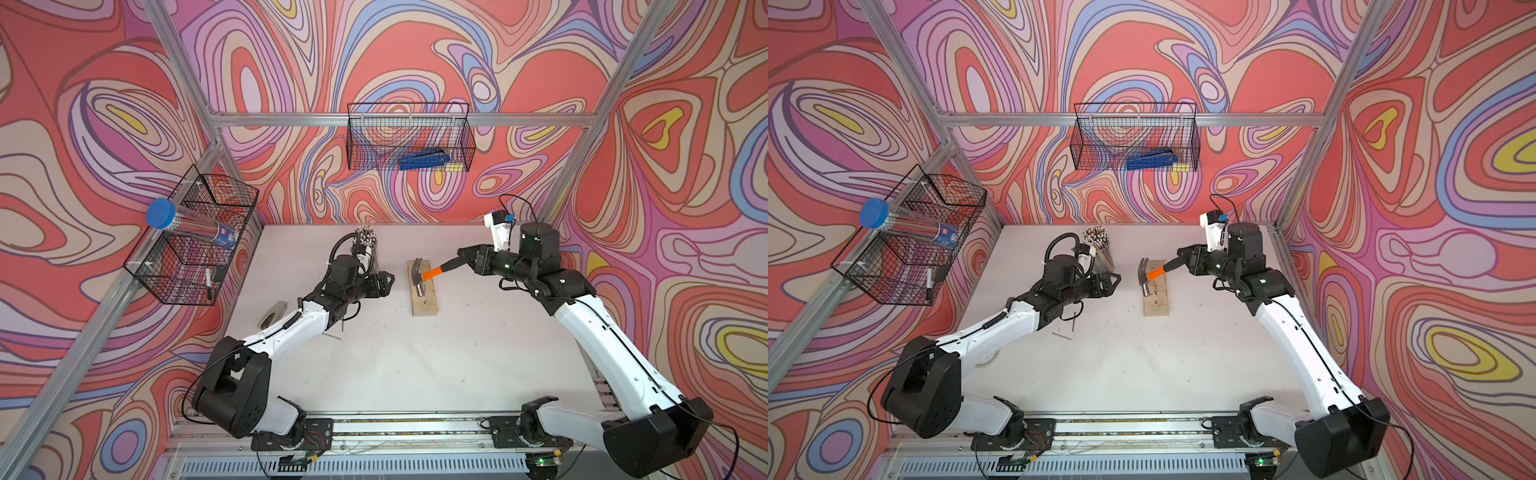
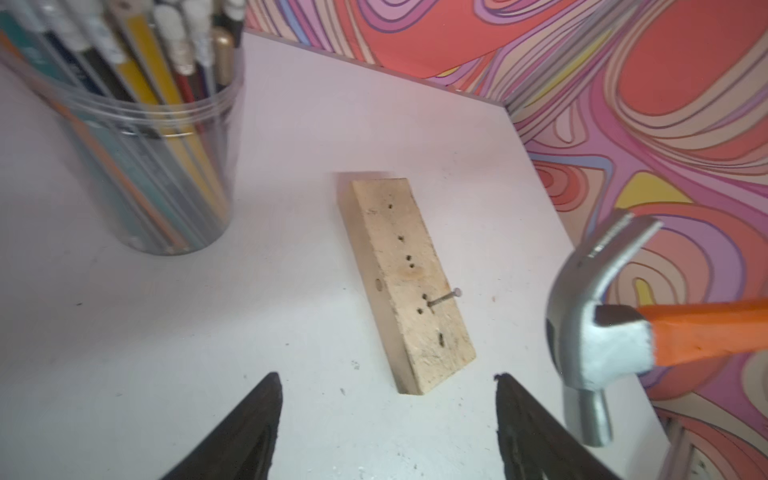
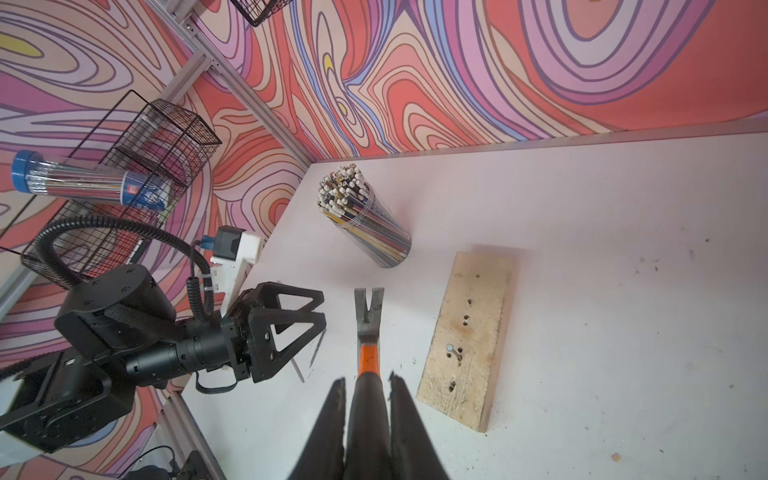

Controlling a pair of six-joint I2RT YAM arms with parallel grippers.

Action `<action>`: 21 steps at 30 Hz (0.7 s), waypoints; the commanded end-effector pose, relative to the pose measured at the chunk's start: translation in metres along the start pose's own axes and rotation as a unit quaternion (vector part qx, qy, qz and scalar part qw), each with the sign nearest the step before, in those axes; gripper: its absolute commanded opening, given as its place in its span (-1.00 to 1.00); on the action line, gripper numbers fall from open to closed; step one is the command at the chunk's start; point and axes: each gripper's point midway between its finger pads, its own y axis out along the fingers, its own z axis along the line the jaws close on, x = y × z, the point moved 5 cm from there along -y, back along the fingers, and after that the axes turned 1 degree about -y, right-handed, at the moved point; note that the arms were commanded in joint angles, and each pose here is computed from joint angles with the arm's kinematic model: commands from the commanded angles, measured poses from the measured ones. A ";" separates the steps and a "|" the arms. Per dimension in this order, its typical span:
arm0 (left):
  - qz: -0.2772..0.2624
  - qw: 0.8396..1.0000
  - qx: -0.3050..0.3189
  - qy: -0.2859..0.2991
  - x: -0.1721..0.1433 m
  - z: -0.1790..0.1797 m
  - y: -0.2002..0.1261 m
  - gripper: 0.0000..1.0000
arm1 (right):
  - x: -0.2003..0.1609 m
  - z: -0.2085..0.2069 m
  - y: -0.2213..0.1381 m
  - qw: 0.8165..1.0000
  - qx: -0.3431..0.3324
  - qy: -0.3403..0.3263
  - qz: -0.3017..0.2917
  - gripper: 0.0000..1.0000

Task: Use a claw hammer to pull out a nail
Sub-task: Adjust the mounting plate at the center of the board, then adjust the hammer.

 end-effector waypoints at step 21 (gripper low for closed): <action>-0.036 0.942 -0.321 -0.096 0.026 -0.052 -0.031 0.41 | 0.025 0.037 -0.009 0.969 0.235 0.042 -0.069 -1.00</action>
